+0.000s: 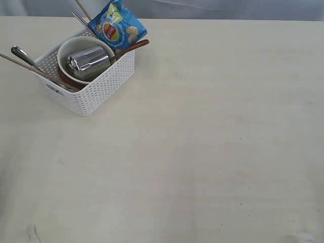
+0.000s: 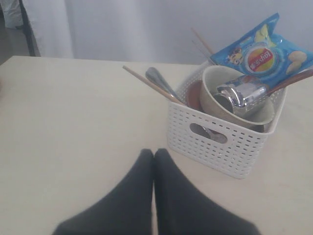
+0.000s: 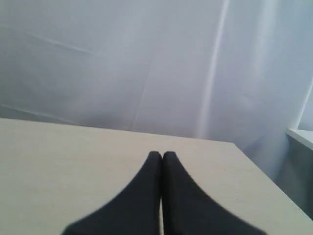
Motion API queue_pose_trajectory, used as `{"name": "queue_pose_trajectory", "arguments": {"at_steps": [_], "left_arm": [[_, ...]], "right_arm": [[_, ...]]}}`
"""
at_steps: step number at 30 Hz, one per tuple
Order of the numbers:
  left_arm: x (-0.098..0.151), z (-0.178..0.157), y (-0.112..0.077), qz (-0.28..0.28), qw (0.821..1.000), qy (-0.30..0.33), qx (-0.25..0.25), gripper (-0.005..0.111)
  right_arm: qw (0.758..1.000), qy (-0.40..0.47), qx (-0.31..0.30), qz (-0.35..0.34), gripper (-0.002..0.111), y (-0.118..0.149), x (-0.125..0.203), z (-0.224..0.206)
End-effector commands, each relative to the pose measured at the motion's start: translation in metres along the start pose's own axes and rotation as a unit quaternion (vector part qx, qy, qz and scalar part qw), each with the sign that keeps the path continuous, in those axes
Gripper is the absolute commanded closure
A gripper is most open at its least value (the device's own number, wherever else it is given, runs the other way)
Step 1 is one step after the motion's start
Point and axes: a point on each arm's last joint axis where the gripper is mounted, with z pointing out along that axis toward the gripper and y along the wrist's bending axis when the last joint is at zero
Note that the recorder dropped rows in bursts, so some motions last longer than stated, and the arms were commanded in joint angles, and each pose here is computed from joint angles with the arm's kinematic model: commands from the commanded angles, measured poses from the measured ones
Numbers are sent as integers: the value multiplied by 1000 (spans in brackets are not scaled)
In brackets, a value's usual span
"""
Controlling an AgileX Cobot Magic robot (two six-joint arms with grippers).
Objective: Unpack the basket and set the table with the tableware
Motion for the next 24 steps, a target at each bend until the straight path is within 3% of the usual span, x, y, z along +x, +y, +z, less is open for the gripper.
{"name": "queue_pose_trajectory", "arguments": {"at_steps": [1, 7, 12, 15, 18, 21, 24], "left_arm": [[0, 0, 0, 0, 1000, -2, 3, 107], [0, 0, 0, 0, 1000, -2, 3, 107], [0, 0, 0, 0, 1000, -2, 3, 107], [0, 0, 0, 0, 1000, -2, 3, 107], [0, 0, 0, 0, 1000, -2, 3, 107], [0, 0, 0, 0, 1000, -2, 3, 107], [0, 0, 0, 0, 1000, -2, 3, 107]], "right_arm": [[998, -47, 3, 50, 109, -1, -8, 0], [969, -108, -15, 221, 109, -1, -19, -2], [900, -317, -80, 286, 109, -3, -56, -19], [868, -358, -109, 326, 109, -7, -78, -25], [874, -347, -110, 322, 109, -12, -112, -19], [906, -305, -116, 269, 109, -12, -146, 4], [943, -196, -130, 233, 109, -8, -162, 40]]}}
